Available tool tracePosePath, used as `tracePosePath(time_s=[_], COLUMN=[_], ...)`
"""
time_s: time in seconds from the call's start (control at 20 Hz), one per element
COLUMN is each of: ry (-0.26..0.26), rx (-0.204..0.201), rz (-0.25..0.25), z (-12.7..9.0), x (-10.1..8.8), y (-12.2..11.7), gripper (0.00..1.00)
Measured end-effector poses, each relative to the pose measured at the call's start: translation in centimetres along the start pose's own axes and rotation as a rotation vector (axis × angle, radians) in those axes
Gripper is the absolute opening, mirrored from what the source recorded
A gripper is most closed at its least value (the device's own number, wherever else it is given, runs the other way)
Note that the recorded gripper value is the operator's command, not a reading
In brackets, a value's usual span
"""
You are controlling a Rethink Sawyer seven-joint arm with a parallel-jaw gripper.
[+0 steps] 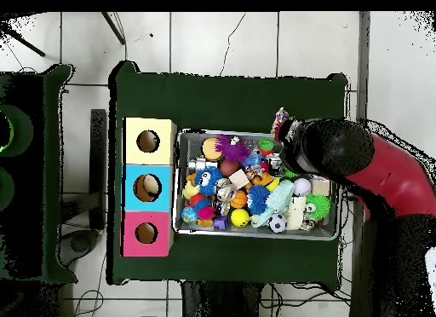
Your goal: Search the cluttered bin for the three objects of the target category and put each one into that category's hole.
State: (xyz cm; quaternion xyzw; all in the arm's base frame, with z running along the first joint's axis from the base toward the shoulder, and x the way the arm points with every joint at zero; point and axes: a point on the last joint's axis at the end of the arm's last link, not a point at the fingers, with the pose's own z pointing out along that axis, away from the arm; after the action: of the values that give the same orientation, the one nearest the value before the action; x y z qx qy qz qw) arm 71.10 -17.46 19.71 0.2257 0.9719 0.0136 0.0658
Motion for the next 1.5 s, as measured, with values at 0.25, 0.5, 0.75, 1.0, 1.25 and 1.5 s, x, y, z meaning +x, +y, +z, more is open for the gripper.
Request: tracePosePath(time_s=[0.25, 0.5, 0.75, 1.0, 1.25, 1.5], ry=[-0.032, -0.053, -0.057, -0.052, -0.054, -0.058], rx=[-0.001, -0.005, -0.001, 0.002, 0.002, 0.001], rz=[-0.012, -0.029, -0.043, -0.058, -0.055, -0.053], z=[-0.4, -0.1, 0.4, 0.5, 1.1, 1.9], x=[-1.5, -2.7, -3.6, -4.9, -5.5, -6.2], y=[0.9, 2.1, 3.1, 4.1, 3.9, 3.8], gripper=[1.00, 1.00, 1.00, 1.00, 1.00, 1.00])
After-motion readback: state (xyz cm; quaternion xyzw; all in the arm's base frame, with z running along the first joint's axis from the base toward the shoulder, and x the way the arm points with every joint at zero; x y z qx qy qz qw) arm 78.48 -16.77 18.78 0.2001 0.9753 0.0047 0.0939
